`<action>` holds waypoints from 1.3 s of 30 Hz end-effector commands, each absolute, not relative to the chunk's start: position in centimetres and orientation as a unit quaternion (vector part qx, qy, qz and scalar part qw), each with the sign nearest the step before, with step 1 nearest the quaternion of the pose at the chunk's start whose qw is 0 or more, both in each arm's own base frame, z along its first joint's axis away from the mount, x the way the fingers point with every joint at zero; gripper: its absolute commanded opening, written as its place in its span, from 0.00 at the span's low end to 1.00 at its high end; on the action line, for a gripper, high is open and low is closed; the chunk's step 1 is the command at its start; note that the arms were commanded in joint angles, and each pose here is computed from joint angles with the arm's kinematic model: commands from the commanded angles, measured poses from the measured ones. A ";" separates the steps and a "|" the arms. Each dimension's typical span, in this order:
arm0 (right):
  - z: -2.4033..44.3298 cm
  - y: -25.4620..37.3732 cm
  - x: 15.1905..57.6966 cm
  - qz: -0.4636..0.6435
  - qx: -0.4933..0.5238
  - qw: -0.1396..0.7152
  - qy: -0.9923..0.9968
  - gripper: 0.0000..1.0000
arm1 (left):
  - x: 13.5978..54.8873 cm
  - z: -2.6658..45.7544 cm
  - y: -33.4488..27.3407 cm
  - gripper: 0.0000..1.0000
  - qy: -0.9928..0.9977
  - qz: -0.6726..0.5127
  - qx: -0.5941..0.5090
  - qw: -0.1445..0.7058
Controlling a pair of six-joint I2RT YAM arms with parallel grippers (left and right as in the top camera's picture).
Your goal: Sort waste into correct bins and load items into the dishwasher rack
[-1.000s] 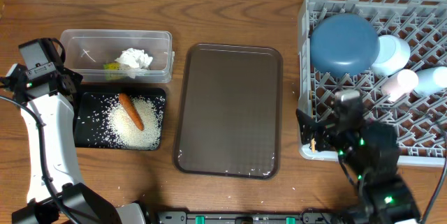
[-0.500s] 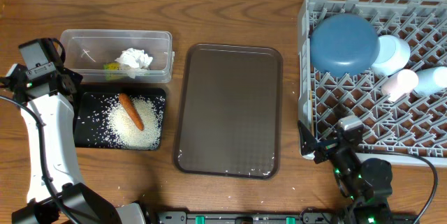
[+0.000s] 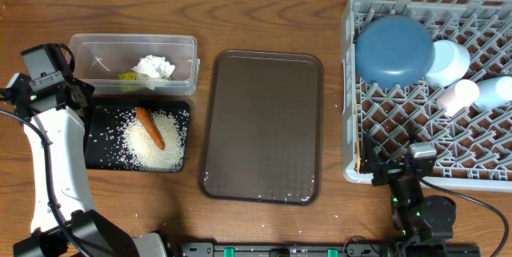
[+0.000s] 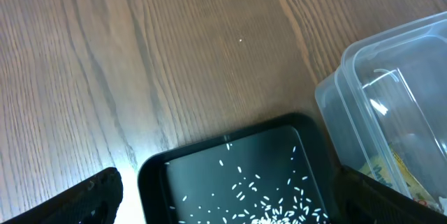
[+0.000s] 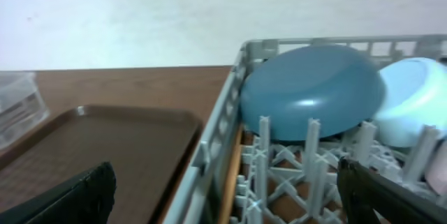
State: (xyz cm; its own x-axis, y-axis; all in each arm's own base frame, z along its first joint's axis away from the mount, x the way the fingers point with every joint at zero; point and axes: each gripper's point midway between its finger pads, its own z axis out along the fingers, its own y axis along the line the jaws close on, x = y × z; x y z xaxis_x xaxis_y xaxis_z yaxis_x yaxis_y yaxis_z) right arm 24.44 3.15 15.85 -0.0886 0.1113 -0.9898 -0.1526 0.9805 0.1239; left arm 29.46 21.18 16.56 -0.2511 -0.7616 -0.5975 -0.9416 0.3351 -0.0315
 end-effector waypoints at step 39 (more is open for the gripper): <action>15.7 1.3 24.6 0.055 0.013 0.679 0.732 0.99 | 29.2 16.4 21.5 0.97 0.766 0.176 -0.559 0.263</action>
